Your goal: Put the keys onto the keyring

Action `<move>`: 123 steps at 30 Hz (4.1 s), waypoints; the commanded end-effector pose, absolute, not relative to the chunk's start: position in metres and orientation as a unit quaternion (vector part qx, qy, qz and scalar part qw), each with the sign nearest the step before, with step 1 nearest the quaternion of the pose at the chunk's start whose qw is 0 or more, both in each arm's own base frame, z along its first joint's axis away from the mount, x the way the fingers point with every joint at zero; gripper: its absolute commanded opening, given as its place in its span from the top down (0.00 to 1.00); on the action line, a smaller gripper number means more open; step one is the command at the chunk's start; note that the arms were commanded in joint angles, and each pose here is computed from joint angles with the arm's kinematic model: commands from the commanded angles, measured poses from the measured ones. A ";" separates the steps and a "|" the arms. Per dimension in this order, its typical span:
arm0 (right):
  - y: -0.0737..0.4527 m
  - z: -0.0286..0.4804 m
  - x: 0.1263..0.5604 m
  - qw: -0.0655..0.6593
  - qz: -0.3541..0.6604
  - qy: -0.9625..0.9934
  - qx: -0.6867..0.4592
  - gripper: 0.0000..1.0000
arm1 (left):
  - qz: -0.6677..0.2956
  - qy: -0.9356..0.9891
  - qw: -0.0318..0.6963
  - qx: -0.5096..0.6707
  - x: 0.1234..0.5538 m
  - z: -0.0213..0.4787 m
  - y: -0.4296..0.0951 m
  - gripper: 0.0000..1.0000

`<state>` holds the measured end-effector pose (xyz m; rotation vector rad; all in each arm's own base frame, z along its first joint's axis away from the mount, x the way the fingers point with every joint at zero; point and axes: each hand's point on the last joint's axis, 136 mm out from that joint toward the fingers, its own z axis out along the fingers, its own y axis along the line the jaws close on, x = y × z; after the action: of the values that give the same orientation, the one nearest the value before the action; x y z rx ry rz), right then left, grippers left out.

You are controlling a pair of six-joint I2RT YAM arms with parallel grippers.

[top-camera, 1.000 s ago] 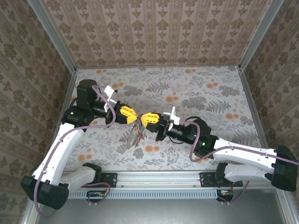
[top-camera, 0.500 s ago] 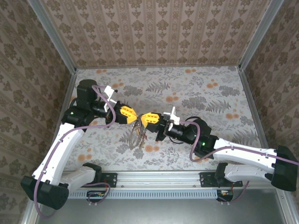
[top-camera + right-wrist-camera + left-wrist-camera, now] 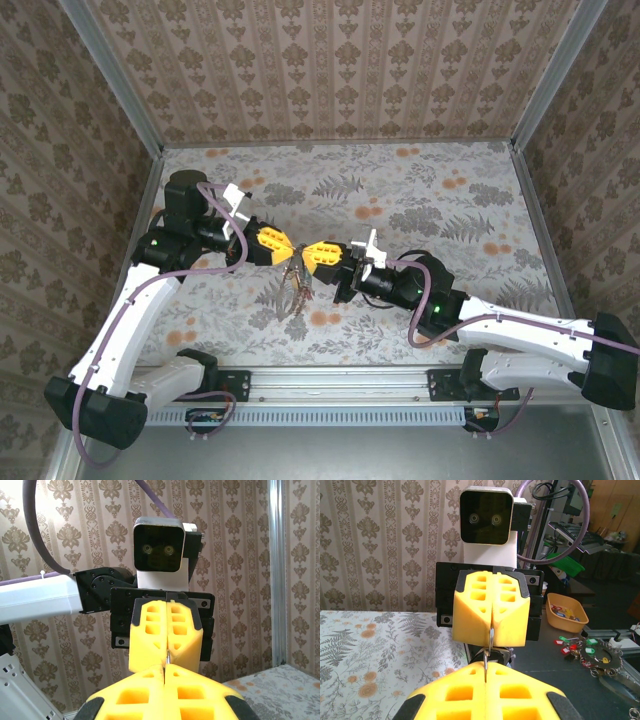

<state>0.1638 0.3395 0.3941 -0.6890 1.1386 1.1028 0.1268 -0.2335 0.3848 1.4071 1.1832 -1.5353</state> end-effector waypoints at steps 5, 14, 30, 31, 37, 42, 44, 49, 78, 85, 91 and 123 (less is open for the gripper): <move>0.339 0.412 0.160 0.656 0.496 0.483 -0.299 1.00 | -0.585 0.429 0.391 0.567 0.119 0.403 -0.229 1.00; 0.341 0.412 0.162 0.655 0.497 0.483 -0.300 1.00 | -0.585 0.427 0.392 0.567 0.118 0.404 -0.228 1.00; 0.335 0.413 0.164 0.660 0.493 0.486 -0.293 1.00 | -0.584 0.427 0.392 0.568 0.117 0.404 -0.228 1.00; 0.335 0.412 0.164 0.660 0.492 0.486 -0.292 1.00 | -0.584 0.427 0.393 0.568 0.117 0.404 -0.228 1.00; 0.333 0.412 0.163 0.660 0.493 0.486 -0.291 1.00 | -0.584 0.428 0.393 0.568 0.117 0.404 -0.228 1.00; 0.335 0.411 0.164 0.658 0.495 0.488 -0.291 1.00 | -0.584 0.428 0.392 0.567 0.117 0.404 -0.228 1.00; 0.336 0.410 0.164 0.657 0.496 0.488 -0.290 1.00 | -0.584 0.429 0.392 0.567 0.117 0.404 -0.228 1.00; 0.337 0.409 0.165 0.657 0.495 0.489 -0.291 1.00 | -0.584 0.428 0.392 0.567 0.117 0.403 -0.228 1.00; 0.334 0.410 0.164 0.660 0.495 0.487 -0.286 1.00 | -0.583 0.428 0.393 0.567 0.117 0.404 -0.228 1.00; 0.333 0.409 0.164 0.661 0.494 0.488 -0.284 1.00 | -0.584 0.428 0.392 0.568 0.117 0.404 -0.228 1.00; 0.335 0.407 0.166 0.662 0.490 0.491 -0.283 1.00 | -0.583 0.428 0.393 0.567 0.117 0.404 -0.228 1.00; 0.350 0.412 0.164 0.650 0.503 0.480 -0.307 1.00 | -0.583 0.425 0.395 0.569 0.115 0.406 -0.227 1.00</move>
<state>0.1677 0.3466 0.3949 -0.6906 1.1353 1.1047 0.1271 -0.2308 0.3869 1.3998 1.1814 -1.5137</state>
